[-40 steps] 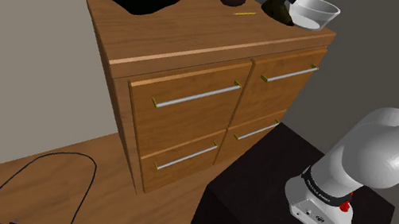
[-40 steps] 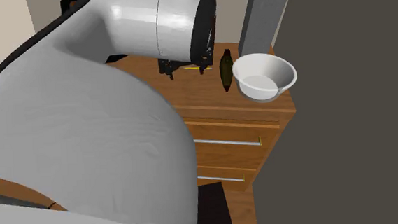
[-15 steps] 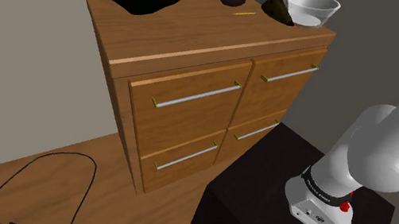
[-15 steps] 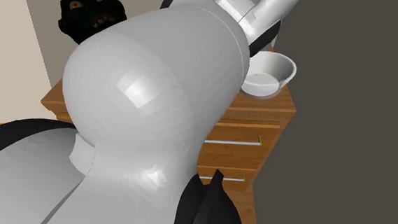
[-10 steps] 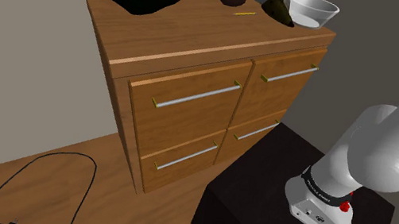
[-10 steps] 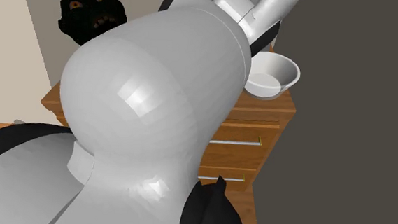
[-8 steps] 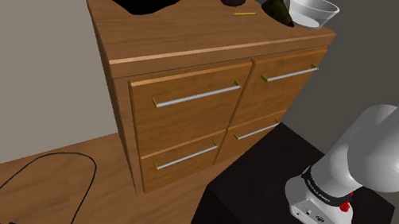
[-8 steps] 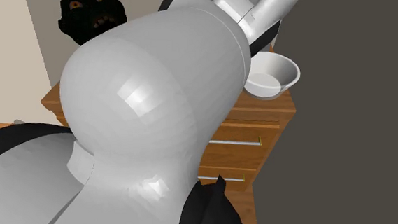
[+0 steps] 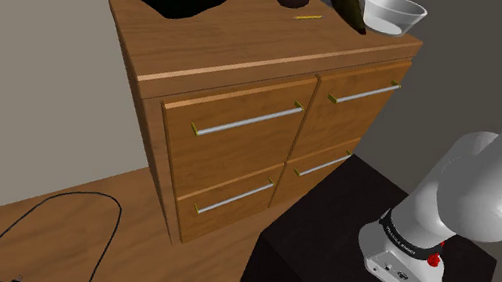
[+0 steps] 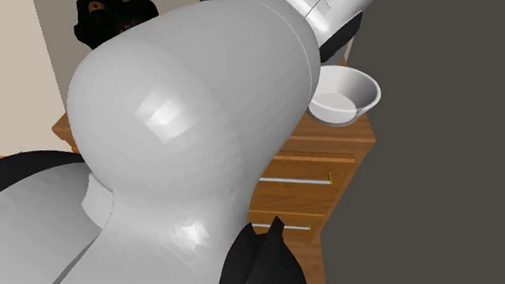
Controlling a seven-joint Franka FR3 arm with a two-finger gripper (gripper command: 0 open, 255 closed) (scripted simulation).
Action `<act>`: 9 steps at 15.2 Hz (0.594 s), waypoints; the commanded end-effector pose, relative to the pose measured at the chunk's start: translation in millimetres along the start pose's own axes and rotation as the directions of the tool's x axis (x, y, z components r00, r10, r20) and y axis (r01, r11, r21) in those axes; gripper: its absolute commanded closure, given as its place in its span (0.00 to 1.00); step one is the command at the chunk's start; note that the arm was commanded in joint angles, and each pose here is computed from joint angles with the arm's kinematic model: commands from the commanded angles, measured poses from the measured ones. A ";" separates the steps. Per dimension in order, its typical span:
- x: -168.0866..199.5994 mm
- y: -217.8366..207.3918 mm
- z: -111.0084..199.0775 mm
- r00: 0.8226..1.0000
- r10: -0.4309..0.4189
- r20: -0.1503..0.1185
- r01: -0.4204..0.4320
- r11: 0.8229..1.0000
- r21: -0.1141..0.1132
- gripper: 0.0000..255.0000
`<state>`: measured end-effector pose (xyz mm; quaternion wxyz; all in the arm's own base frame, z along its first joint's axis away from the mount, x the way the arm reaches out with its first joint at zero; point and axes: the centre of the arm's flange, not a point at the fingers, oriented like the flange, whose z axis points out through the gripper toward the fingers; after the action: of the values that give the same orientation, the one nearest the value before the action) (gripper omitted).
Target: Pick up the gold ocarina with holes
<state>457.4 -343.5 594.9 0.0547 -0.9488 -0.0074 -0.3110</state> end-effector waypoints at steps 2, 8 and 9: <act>9.3 -1.9 -13.4 1.000 0.000 0.000 0.000 1.000 0.000 1.00; 28.0 -5.1 -38.7 1.000 0.000 0.000 0.000 1.000 0.000 1.00; 31.1 -5.6 -43.0 1.000 0.000 0.000 0.000 1.000 0.000 1.00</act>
<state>457.2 -343.9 642.1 0.0548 -0.9489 -0.0073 -0.3108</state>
